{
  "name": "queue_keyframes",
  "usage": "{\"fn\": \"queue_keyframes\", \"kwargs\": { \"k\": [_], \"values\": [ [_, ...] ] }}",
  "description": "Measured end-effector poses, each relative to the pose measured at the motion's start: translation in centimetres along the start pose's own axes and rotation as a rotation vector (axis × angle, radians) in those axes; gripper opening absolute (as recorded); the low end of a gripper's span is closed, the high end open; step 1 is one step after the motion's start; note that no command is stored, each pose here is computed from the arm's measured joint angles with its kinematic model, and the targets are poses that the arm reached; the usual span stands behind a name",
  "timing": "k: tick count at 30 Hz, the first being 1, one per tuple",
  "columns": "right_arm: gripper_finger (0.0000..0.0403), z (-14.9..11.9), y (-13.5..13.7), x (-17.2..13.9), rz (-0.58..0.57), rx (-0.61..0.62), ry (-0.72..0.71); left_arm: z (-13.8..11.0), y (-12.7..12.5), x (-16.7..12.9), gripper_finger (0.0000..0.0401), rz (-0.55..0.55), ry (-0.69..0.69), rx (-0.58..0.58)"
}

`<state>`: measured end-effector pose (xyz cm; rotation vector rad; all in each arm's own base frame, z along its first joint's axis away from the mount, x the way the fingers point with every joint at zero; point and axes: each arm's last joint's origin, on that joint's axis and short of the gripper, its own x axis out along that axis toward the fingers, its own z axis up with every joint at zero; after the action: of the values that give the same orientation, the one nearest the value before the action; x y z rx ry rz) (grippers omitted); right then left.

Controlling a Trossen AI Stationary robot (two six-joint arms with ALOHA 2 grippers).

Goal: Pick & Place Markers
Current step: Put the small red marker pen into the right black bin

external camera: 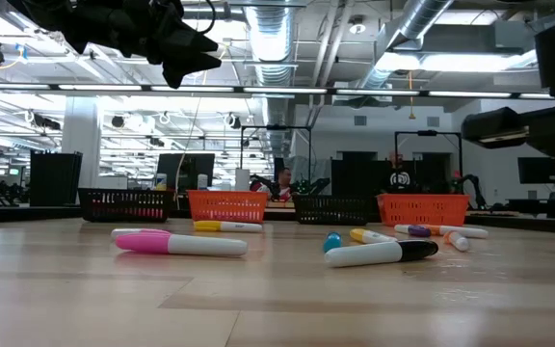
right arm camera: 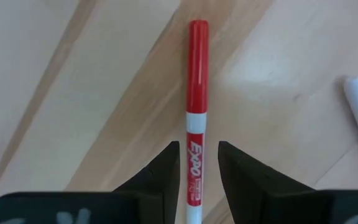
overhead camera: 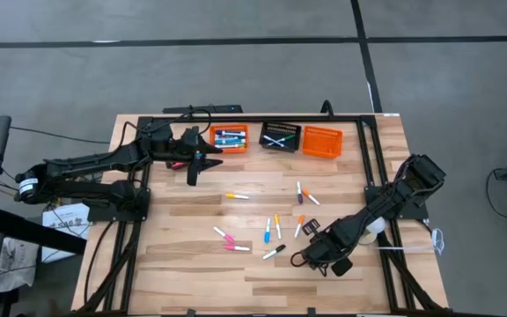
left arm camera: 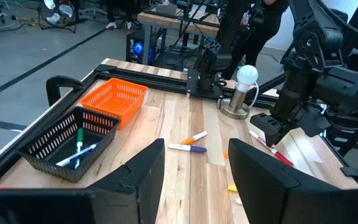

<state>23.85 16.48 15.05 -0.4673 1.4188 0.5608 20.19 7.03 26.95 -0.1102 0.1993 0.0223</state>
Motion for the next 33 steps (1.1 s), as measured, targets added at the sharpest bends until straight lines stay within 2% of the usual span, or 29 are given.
{"fn": "queue_keyframes", "kwargs": {
  "k": [18,22,27,33],
  "values": [
    [0.0101,-1.2,-0.6,1.9,-0.006,0.012,-0.016,0.0,0.0,0.0,0.0177,0.0,0.0,-0.002],
    [0.0078,-1.2,-0.9,1.9,-0.023,0.036,-0.017,0.0,0.0,0.0,0.0177,0.0,-0.001,-0.002],
    [0.0019,-1.1,-1.0,2.0,-0.032,0.044,-0.024,0.1,0.0,0.0,0.0177,0.0,-0.006,0.0],
    [0.0028,-1.1,-1.2,2.0,-0.032,0.114,-0.024,0.1,0.0,0.0,0.0177,0.0,-0.006,0.0]
  ]
}}
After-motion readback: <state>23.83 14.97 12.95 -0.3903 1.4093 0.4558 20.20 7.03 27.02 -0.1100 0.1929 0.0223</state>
